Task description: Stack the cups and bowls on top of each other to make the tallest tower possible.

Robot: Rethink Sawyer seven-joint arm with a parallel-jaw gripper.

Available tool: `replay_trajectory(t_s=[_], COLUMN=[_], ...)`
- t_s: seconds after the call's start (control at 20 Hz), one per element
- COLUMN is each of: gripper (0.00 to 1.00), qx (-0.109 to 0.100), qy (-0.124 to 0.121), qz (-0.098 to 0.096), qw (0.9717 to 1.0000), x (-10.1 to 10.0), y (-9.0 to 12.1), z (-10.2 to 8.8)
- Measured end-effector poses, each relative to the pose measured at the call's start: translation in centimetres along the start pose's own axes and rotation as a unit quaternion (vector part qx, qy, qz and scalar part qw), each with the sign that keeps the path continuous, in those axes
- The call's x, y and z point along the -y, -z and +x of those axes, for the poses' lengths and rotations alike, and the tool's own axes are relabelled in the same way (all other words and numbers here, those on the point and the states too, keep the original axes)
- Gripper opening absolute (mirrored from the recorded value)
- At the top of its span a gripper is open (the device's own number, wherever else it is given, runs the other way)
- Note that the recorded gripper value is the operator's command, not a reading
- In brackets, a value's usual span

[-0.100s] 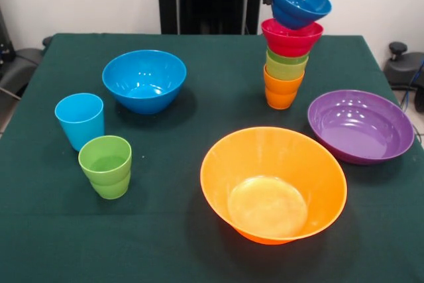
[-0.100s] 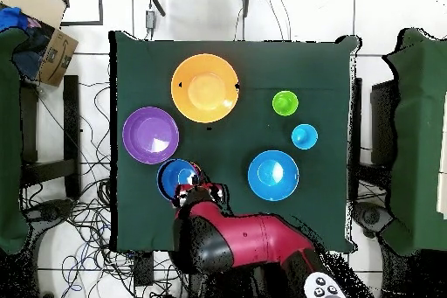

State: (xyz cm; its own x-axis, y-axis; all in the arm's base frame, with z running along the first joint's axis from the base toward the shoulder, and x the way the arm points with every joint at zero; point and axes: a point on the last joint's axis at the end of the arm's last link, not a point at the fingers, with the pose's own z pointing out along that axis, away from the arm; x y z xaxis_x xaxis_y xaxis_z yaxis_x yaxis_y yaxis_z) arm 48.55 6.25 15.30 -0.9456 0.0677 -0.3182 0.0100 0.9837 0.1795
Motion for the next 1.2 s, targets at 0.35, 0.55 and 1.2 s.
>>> replay_trajectory(t_s=[0.35, 0.55, 1.2], gripper=[0.00, 0.00, 0.00], qx=[0.005, 0.008, 0.011], qy=[-0.005, -0.006, -0.007], qz=[-0.005, -0.008, -0.008], qw=[1.0000, 0.9999, 0.9999], x=[-0.02, -0.08, -0.08], y=[-0.77, -1.03, -1.03], z=[-0.45, -0.45, -0.52])
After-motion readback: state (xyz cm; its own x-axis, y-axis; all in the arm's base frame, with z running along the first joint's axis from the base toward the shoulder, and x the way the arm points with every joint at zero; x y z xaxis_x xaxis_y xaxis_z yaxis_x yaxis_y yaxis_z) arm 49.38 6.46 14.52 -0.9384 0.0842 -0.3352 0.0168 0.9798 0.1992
